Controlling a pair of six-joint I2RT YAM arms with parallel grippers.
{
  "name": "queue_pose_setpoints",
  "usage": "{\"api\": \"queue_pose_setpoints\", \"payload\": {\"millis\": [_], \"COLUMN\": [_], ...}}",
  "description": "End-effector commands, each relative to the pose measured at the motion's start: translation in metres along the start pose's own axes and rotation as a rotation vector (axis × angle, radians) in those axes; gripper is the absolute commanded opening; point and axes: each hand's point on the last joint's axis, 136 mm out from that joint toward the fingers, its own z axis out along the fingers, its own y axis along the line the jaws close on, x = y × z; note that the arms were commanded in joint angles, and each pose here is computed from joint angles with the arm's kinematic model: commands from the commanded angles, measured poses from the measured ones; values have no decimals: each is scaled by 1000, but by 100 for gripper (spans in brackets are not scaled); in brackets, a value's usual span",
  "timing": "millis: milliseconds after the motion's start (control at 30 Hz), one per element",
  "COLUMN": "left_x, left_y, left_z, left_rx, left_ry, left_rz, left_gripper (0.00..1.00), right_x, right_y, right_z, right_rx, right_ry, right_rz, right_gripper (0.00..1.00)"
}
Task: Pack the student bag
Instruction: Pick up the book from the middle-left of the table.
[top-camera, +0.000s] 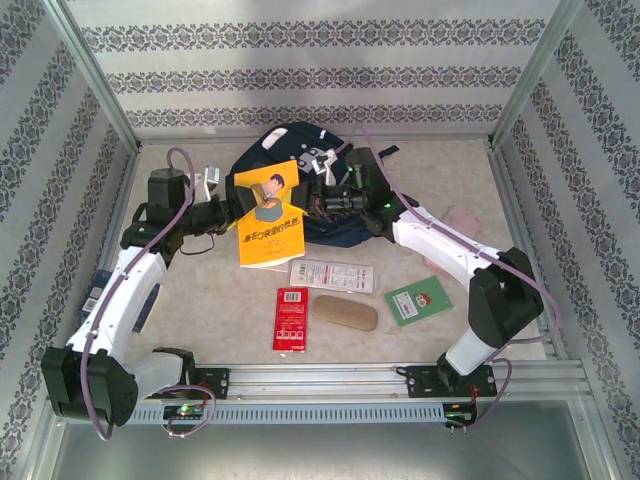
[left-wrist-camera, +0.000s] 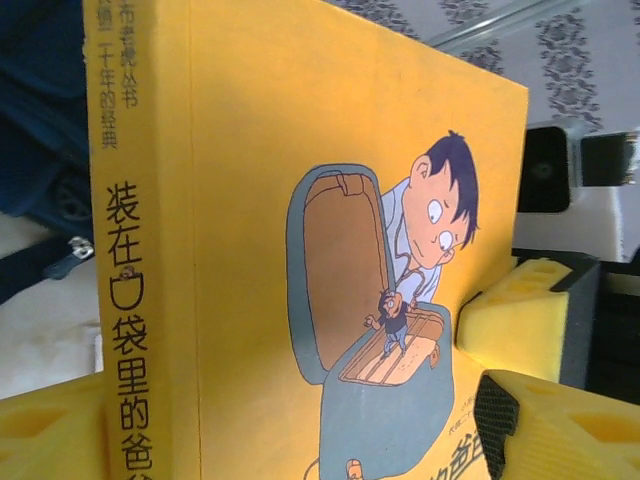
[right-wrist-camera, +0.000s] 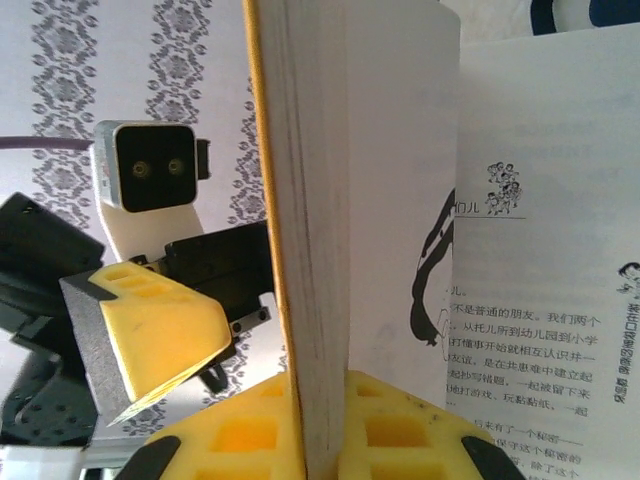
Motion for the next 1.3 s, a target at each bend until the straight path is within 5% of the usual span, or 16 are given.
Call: {"api": "queue_pose_setpoints", "payload": {"millis": [0, 400, 600, 767, 933, 1267], "left_x": [-5, 3, 1, -6, -28, -59], "left_y": [-27, -52, -54, -53, -62, -104], "left_z": [4, 28, 25, 24, 8, -27], "left_rx": [152, 301, 291, 262, 229, 313], "left_ry": [0, 47, 13, -36, -231, -629], "left_rz": [23, -20, 6, 2, -26, -80], "left_gripper": [81, 51, 22, 0, 0, 0], "right_x": [-3, -4, -8, -14, -14, -2], "right_y": [50, 52, 34, 15, -14, 2], "right_z": [-22, -34, -40, -51, -69, -65], "right_rx": [-150, -187, -116, -25, 148, -40], "right_ry": [-19, -40, -81, -162, -301, -408], "right_rz": [-83, -71, -66, -64, -91, 35], "right_gripper": [0, 0, 0, 37, 72, 90]}}
